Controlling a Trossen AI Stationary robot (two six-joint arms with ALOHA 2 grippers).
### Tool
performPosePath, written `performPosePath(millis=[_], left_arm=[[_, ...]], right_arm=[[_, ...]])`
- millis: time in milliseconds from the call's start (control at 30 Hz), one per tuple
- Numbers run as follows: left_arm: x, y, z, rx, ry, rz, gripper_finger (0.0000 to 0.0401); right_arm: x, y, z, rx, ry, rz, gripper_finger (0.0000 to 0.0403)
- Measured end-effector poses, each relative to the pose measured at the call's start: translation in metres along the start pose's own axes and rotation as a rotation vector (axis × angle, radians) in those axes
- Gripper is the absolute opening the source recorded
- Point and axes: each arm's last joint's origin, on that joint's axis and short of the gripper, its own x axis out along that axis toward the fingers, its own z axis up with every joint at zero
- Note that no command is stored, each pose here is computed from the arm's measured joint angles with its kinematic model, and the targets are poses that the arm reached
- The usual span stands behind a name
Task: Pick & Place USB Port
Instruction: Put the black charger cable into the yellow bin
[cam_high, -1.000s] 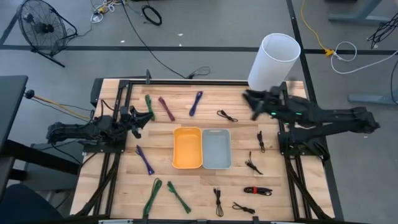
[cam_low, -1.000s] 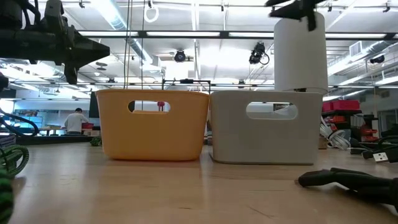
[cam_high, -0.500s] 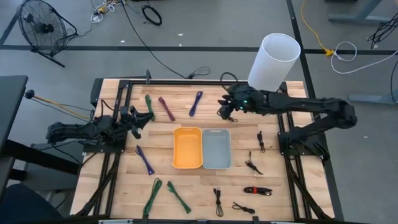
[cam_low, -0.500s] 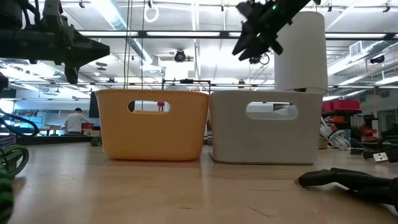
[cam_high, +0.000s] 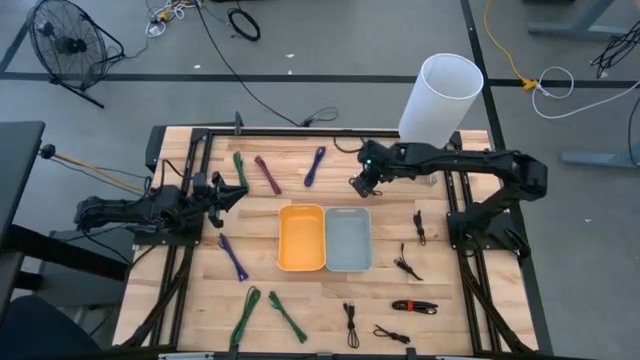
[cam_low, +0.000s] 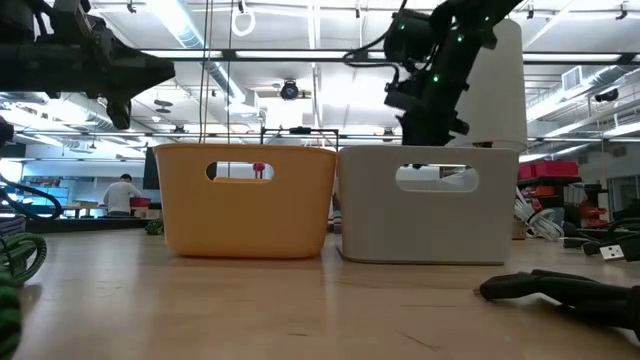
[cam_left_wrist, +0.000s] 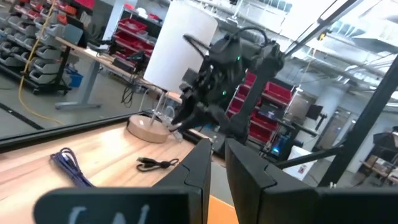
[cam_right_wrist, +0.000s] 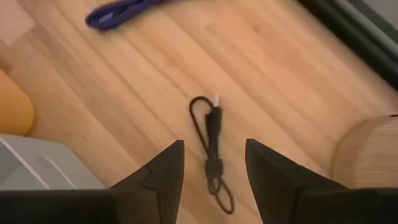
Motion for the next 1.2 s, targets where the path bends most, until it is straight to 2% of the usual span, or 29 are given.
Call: performPosePath(millis=[267, 433, 1200], left_arm=[[0.000, -0.002, 0.006, -0.037, -0.056, -0.024, 0.0051], [0.000, -0.003, 0.007, -0.104, -0.066, -0.031, 0.0051], [0.000, -0.003, 0.008, -0.117, -0.080, -0.018, 0.0051]], right_arm=[[0.026, 0.005, -0.002, -0.029, 0.082, 0.009, 0.0203], [0.039, 0.006, -0.003, -0.035, 0.105, 0.011, 0.0212], [0.089, 0.006, -0.013, -0.004, 0.238, -0.026, 0.0213]])
